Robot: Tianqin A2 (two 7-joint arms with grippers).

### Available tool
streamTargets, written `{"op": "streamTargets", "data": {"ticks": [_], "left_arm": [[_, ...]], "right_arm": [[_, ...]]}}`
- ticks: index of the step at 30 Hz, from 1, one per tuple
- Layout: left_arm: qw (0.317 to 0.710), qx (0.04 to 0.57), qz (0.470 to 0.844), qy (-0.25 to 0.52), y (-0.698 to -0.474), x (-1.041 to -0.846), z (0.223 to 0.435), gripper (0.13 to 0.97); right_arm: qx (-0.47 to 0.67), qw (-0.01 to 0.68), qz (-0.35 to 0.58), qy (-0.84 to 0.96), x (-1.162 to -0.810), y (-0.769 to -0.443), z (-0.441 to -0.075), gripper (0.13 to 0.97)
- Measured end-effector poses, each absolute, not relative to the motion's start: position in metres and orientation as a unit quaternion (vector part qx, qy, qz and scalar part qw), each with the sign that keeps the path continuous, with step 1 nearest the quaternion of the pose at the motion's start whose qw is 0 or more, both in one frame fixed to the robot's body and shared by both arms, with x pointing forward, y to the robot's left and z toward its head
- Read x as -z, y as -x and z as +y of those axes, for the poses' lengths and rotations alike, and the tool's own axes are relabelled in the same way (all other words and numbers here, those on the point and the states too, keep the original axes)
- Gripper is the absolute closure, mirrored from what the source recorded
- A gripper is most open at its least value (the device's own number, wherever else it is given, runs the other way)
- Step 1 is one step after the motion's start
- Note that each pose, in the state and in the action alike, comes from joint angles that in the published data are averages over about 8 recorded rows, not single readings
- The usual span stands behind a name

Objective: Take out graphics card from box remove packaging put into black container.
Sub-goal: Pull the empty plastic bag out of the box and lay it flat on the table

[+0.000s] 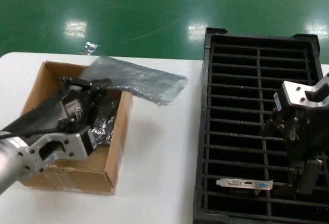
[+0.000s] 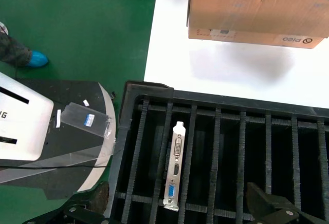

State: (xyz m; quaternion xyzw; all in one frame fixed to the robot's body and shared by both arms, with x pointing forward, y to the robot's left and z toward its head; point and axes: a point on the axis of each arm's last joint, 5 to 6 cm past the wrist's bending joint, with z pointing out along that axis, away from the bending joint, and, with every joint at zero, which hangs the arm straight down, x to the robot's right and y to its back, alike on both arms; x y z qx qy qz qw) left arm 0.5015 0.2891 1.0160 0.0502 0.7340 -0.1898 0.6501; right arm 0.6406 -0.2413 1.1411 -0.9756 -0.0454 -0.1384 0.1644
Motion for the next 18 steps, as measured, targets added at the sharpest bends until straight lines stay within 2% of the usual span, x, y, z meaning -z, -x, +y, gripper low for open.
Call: {"op": "streamTargets", "data": {"ticks": [5,10,13,18], "left_arm": [[0.596,0.287,0.748,0.046,-0.500,-1.024,0.276,0.958],[0.502,0.399,0.749,0.170,-0.501,-1.025,0.264,0.958],[0.436,0.443,0.744,0.245,-0.502,-1.019,0.258,0.958],[0.339,0.481,0.725,0.357,-0.507,-0.999,0.249,0.958]], "right_arm": [[0.138,0.164,-0.045,0.976,-1.141,-0.641,-0.241,0.191],[0.138,0.164,-0.045,0.976,-1.141,-0.641,-0.241,0.143],[0.138,0.164,-0.045,0.976,-1.141,-0.641,-0.241,0.140],[0.138,0.164,-0.045,0.976,-1.141,-0.641,-0.241,0.131]]}}
